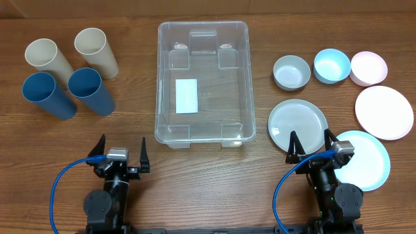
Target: Pack container
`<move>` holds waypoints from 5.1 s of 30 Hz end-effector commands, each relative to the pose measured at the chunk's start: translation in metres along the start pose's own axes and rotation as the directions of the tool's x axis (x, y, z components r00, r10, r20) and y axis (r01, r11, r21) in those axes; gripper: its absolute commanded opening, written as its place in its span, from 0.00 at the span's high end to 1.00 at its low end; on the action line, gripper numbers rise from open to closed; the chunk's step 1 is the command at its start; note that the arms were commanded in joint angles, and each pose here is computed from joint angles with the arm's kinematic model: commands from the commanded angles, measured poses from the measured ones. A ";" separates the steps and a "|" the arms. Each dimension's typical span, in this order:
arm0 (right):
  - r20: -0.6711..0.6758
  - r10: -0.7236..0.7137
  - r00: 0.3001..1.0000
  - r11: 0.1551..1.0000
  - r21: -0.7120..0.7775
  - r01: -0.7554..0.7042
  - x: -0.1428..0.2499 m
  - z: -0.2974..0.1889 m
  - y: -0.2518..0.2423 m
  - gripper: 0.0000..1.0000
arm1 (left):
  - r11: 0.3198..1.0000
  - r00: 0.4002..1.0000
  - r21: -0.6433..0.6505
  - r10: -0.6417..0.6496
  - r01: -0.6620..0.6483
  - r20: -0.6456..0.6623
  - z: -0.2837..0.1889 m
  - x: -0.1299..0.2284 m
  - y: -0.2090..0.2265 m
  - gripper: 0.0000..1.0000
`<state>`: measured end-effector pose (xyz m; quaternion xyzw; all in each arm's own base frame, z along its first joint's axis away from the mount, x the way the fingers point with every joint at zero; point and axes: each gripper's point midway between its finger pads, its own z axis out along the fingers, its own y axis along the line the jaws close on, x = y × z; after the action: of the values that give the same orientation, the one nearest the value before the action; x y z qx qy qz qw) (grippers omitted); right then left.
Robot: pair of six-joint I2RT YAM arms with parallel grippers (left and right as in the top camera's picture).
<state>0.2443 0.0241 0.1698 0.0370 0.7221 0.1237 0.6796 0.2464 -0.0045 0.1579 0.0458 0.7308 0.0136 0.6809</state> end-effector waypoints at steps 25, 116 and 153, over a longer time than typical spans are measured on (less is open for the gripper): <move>0.013 -0.006 1.000 1.000 0.000 0.006 -0.001 0.000 0.000 0.00 | 1.000 1.000 0.008 0.001 -0.001 0.005 0.000 0.000 -0.001 0.00; -0.569 0.761 0.311 0.599 0.801 0.001 0.153 0.018 -0.113 0.95 | 1.000 1.000 0.008 0.001 -0.001 0.005 0.000 0.000 -0.001 0.00; -0.749 0.140 0.648 0.978 0.004 -0.208 -0.101 0.119 0.129 0.96 | 1.000 1.000 0.008 0.001 -0.001 0.005 0.000 0.000 -0.001 0.00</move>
<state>0.3546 0.1014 0.2821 0.0798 0.9298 0.1952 0.3015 0.2463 -0.0051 0.1580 0.0469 0.7306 0.0124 0.6811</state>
